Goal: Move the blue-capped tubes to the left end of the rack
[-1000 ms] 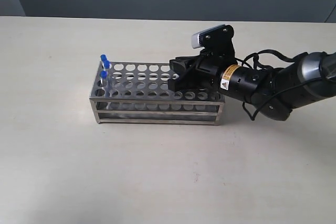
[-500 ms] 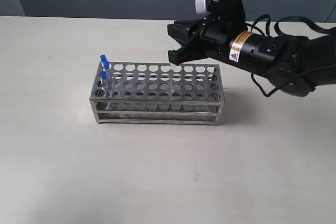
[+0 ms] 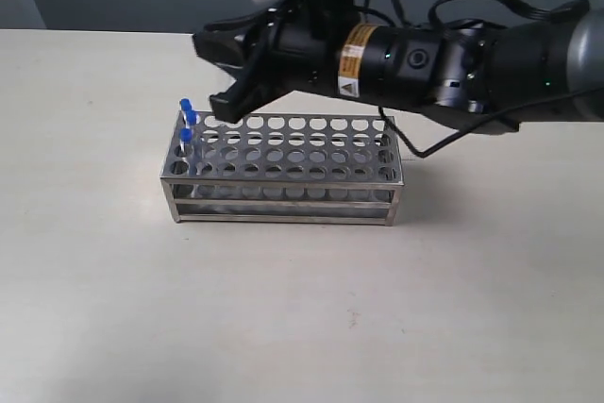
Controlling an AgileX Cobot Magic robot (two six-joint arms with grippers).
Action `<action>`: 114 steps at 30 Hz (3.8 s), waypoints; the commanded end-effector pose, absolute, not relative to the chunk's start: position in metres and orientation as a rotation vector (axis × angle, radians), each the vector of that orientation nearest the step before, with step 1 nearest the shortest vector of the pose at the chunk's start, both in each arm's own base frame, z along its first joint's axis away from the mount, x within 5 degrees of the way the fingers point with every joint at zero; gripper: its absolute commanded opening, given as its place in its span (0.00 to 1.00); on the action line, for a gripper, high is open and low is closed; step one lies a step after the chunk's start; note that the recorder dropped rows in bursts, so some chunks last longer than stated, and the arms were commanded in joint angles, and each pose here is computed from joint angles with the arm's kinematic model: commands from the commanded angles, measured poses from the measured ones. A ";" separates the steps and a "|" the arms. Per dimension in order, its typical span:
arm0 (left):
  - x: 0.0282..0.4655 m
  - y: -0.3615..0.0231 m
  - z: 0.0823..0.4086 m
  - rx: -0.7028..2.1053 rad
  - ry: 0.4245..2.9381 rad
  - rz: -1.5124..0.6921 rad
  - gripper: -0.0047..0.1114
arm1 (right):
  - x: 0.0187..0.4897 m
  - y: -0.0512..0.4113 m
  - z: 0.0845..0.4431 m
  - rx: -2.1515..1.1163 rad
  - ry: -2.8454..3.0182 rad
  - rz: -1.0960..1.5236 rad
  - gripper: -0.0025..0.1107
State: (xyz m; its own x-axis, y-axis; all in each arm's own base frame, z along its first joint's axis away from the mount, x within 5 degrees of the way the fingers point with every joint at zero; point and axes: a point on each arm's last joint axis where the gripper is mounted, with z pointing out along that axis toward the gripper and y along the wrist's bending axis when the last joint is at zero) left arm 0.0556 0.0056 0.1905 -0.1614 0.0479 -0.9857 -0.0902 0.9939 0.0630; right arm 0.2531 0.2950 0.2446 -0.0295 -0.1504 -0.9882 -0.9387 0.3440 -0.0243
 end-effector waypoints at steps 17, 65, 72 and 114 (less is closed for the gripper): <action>0.055 0.005 0.192 -0.033 1.716 0.113 0.05 | 0.250 0.359 0.190 -1.254 1.508 0.837 0.02; 0.055 0.005 0.192 -0.033 1.716 0.113 0.05 | 0.255 0.164 0.328 -0.718 1.678 0.312 0.02; 0.055 0.005 0.192 -0.033 1.716 0.113 0.05 | 0.189 0.061 0.306 -0.319 1.724 0.256 0.02; 0.055 0.005 0.192 -0.028 1.718 0.118 0.05 | 0.070 0.017 0.169 0.446 2.064 0.548 0.02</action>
State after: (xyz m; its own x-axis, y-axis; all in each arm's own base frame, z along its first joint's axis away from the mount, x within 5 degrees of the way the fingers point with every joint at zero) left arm 0.0557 0.0056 0.1907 -0.1594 0.0481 -0.9860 -0.0903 0.9939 0.0631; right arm 0.0707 0.0165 0.1676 -0.5170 0.4746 -0.7124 0.0888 0.8575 0.5068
